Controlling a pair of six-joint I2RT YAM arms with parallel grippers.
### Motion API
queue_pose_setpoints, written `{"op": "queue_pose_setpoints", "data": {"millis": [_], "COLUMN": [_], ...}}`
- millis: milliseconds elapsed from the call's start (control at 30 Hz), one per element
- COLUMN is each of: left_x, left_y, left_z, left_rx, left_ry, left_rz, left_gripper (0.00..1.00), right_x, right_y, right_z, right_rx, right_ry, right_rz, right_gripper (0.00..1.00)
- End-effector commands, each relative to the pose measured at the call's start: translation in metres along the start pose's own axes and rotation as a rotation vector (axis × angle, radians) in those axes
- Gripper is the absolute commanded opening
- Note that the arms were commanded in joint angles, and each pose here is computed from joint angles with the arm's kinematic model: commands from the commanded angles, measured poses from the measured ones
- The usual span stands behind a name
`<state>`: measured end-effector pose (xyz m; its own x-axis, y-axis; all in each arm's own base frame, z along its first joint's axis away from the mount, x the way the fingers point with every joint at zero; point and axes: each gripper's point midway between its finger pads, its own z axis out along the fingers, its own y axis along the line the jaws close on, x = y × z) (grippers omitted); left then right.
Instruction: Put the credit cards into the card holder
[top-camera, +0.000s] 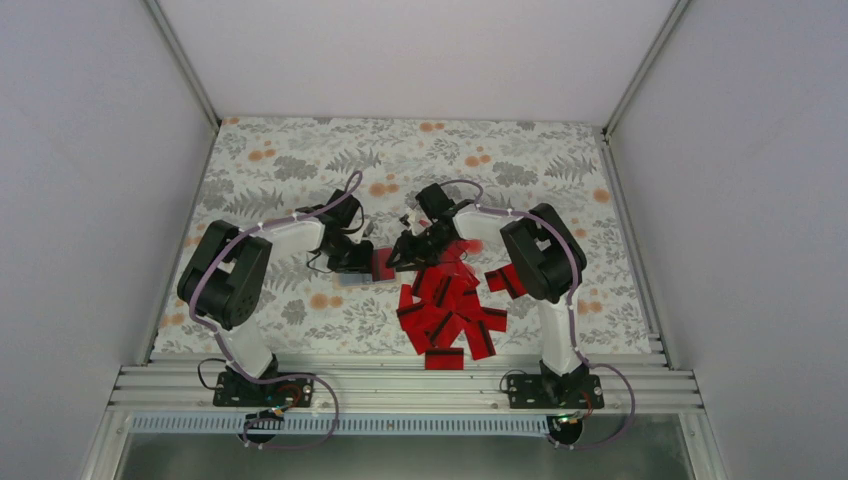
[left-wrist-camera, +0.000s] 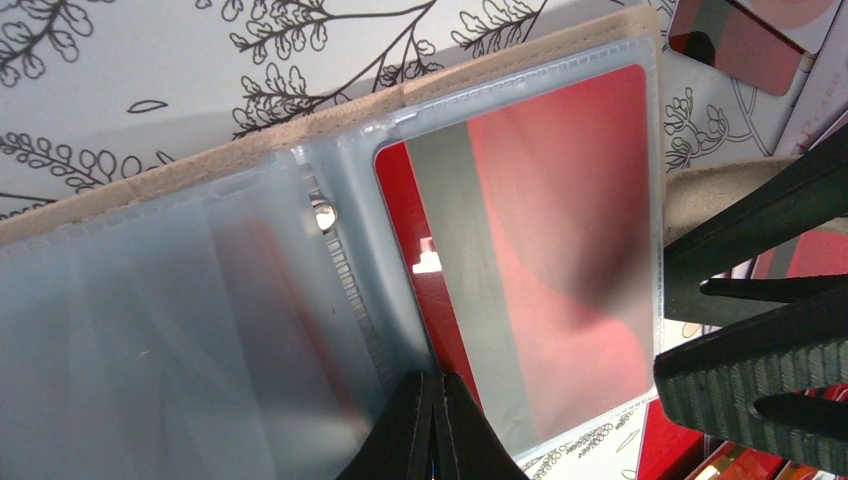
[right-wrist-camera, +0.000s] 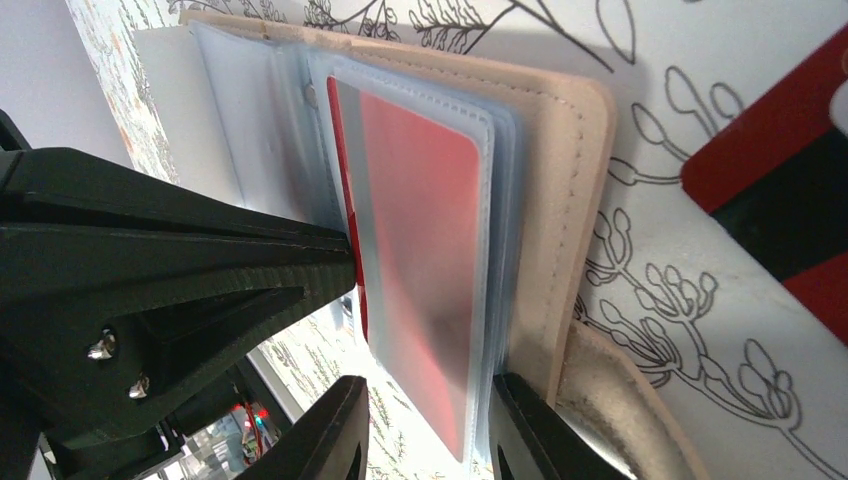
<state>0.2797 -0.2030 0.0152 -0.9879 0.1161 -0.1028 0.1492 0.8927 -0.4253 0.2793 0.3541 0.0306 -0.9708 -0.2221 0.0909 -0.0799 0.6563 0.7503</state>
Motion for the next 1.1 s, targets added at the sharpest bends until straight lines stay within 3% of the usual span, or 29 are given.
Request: {"op": "queue_pose_setpoints", "data": {"millis": [0,567,1067], "left_x": [0.01,0.0,-0.009], "left_y": [0.009,0.002,0.009], "left_z": [0.012,-0.008,-0.072], "left_rx": [-0.03,-0.045,-0.124], "left_ry": [0.029,-0.009,-0.129], "left_rz": [0.005,0.004,-0.08], "left_gripper": [0.02,0.02,0.04], "right_x": [0.001,0.002,-0.002], "right_y": [0.012,0.042,0.062], "right_z": [0.006,0.011,0.026], "right_rx": [-0.018,-0.018,-0.048], "right_ry": [0.015,0.02,0.053], "right_rz": [-0.057,-0.143,-0.187], "right_gripper": [0.31,0.3,0.31]}}
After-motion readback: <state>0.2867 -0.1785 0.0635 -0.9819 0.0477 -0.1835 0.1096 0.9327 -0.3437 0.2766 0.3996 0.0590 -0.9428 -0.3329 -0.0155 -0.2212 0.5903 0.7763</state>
